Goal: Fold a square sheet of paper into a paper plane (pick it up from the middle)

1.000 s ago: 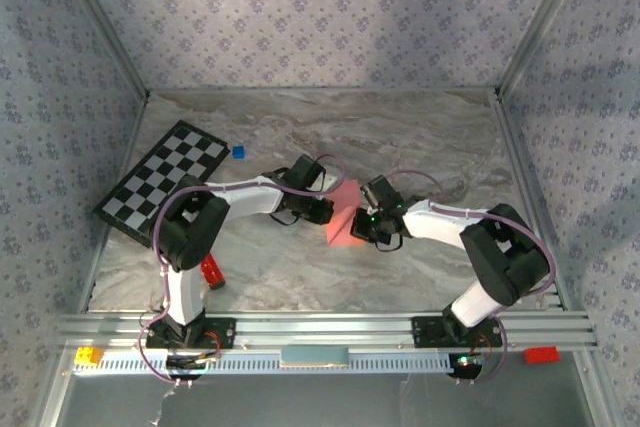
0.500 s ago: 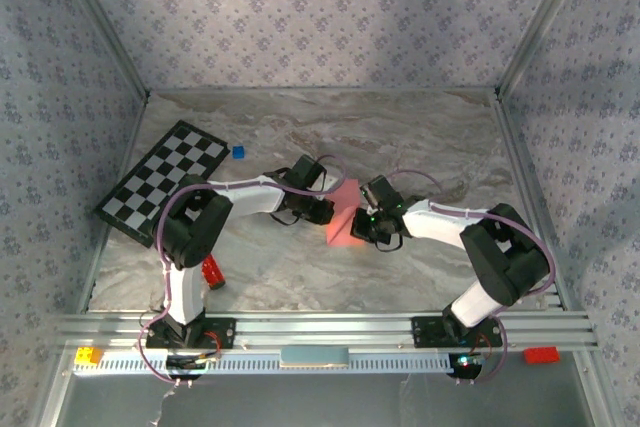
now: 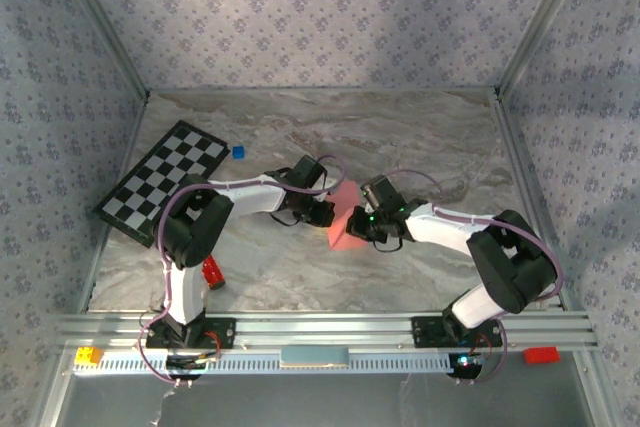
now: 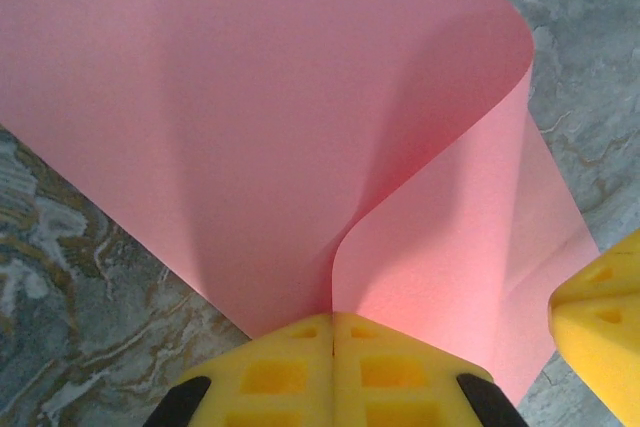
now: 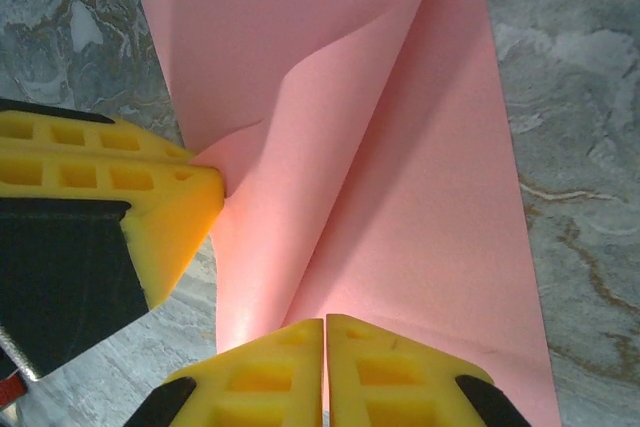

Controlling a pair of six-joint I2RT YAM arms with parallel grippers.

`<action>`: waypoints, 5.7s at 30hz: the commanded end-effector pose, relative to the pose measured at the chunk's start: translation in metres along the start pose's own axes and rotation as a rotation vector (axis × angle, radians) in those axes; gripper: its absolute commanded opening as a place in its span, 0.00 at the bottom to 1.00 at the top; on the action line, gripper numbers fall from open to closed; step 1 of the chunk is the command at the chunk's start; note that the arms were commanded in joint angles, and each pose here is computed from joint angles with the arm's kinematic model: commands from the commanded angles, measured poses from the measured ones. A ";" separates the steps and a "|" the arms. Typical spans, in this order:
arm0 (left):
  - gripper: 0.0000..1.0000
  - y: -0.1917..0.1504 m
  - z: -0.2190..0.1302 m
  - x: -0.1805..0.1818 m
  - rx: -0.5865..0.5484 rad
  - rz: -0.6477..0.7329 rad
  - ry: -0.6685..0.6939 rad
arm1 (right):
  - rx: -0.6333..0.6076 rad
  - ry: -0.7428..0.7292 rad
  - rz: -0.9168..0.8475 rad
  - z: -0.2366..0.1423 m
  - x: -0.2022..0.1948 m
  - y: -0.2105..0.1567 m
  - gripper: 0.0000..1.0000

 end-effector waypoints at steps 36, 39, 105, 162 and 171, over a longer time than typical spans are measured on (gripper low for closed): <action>0.07 0.001 0.004 0.003 0.033 0.025 0.055 | 0.122 -0.147 0.009 0.018 -0.039 -0.023 0.07; 0.07 0.003 0.003 0.002 0.023 0.022 0.052 | 0.122 -0.148 0.009 0.018 -0.039 -0.023 0.07; 0.06 -0.015 0.018 0.021 0.104 0.018 0.087 | -0.086 0.305 0.052 0.008 0.028 0.008 0.05; 0.05 -0.018 0.016 0.026 0.114 0.025 0.088 | -0.112 0.149 0.283 0.020 -0.046 0.045 0.04; 0.05 -0.020 0.017 0.026 0.119 0.023 0.083 | -0.187 0.152 0.349 0.004 -0.053 0.056 0.05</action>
Point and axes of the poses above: each hand's point on the last joint's axis, 136 mm out from that joint toward the fingers, its own z axis out along the fingers, its own x axis along the line the jaws close on, y = z × x, the point moved 2 cm from there along -z, back along the fingers, and after that the axes turned 2 degrees about -z, right-handed, at the moved point
